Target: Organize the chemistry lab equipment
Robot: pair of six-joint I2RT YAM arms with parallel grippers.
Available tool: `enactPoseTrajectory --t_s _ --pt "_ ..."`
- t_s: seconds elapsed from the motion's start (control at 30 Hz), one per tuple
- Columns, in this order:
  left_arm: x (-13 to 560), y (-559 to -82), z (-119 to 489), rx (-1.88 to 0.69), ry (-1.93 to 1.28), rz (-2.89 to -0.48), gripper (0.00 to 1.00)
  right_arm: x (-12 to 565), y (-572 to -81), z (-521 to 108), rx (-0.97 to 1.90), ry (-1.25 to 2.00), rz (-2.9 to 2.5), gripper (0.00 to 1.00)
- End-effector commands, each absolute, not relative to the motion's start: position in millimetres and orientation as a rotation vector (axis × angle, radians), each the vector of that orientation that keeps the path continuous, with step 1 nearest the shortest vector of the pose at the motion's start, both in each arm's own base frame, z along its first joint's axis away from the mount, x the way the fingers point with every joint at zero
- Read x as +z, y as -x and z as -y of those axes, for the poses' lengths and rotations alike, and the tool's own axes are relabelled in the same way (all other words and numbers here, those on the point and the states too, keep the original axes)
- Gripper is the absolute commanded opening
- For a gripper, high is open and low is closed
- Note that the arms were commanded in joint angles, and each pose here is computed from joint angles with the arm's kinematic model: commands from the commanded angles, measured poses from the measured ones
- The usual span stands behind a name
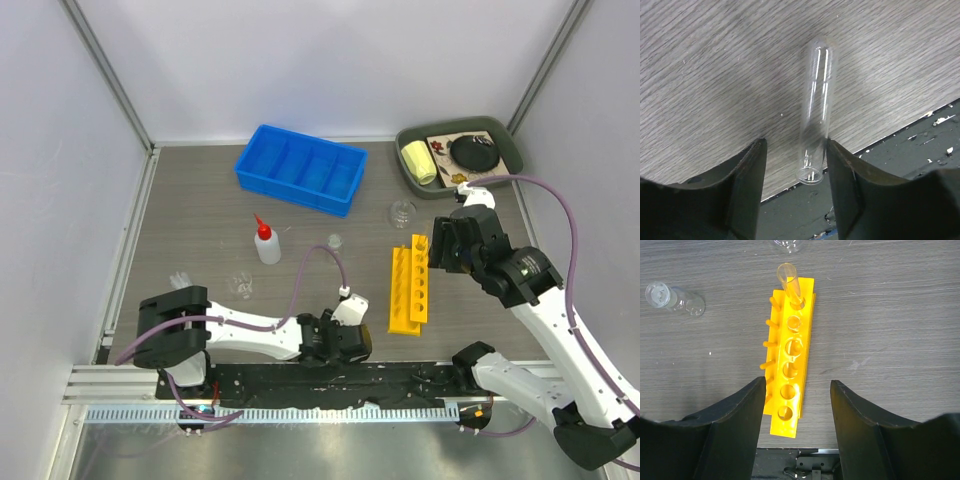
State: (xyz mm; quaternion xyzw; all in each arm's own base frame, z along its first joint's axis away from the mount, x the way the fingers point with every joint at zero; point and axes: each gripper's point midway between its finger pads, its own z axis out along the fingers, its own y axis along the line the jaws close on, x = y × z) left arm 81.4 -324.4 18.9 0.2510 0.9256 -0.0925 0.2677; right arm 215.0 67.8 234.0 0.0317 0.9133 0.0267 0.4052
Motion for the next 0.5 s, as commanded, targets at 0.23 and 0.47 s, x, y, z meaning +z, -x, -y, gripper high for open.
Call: enactPoseTrajectory --t_s 0.23,0.47 --pt "0 -79 314 -0.209 -0.645 -2.484 0.31 236 -213 -74 0.124 -0.080 -2.293 0.60" --pt "14 -81 309 -0.207 -0.662 -2.464 0.13 233 -212 -83 0.170 -0.056 -2.309 0.60"
